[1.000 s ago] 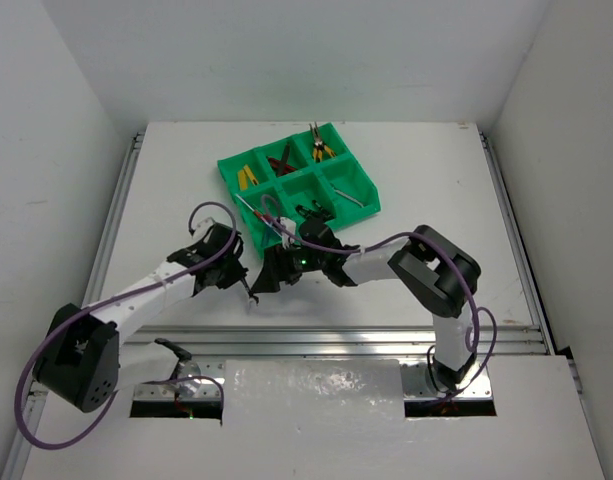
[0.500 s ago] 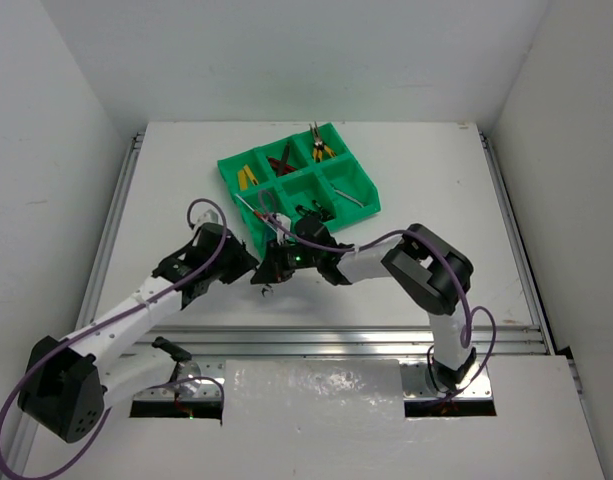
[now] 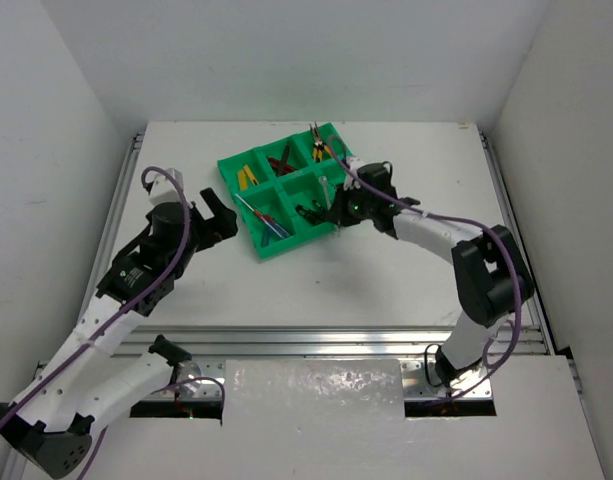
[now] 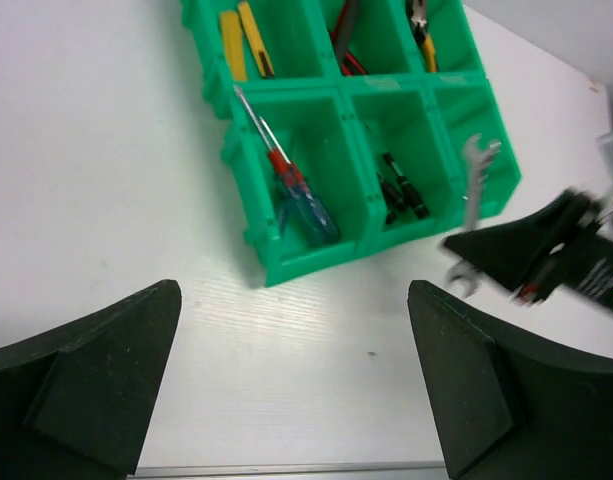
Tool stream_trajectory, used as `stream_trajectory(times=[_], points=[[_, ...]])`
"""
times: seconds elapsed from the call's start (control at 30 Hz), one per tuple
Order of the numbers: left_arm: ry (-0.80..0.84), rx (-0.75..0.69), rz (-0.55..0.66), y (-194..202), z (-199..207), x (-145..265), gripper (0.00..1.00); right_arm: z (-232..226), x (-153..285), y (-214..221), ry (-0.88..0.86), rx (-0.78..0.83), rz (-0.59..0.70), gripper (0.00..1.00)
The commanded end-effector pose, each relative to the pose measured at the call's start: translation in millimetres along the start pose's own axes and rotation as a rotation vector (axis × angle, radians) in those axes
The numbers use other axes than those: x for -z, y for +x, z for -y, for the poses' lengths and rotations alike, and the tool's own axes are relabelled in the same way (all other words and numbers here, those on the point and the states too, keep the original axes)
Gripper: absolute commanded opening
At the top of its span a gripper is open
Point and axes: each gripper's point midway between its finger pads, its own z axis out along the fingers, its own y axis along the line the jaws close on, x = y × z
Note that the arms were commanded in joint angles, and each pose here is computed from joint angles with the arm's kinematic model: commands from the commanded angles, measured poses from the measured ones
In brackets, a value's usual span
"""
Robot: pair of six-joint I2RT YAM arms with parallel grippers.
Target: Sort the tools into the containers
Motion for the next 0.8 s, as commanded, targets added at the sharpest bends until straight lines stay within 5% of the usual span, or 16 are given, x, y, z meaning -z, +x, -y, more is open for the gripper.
stream_trajectory(times=[0.0,0.23,0.47,0.6,0.67,0.77], points=[[-0.088,-0.196,0.001,-0.1,-26.2,4.9,0.95,69.6,15.3,-42.8,0.246,0.098,0.002,0.00],[-0.038,-0.219,-0.051,21.9,-24.4,-4.0,0.95,139.2,9.1,-98.2,0.388,0.192,-0.010,0.00],[-0.010,-0.226,-0.061,24.6,-20.2,-4.8,0.95,156.7,-5.8,-132.7,0.365,0.209,0.004,0.03],[-0.017,-0.227,-0.060,24.4,-21.5,-5.2,0.95,155.6,-15.9,-137.0,0.337,0.191,-0.004,0.11],[-0.022,-0.226,-0.057,23.7,-22.4,-5.4,0.95,147.9,-17.9,-138.4,0.300,0.185,0.001,0.30],[-0.034,-0.222,-0.051,22.0,-24.6,-5.5,0.95,139.4,-10.3,-145.0,0.282,0.187,0.015,0.43]])
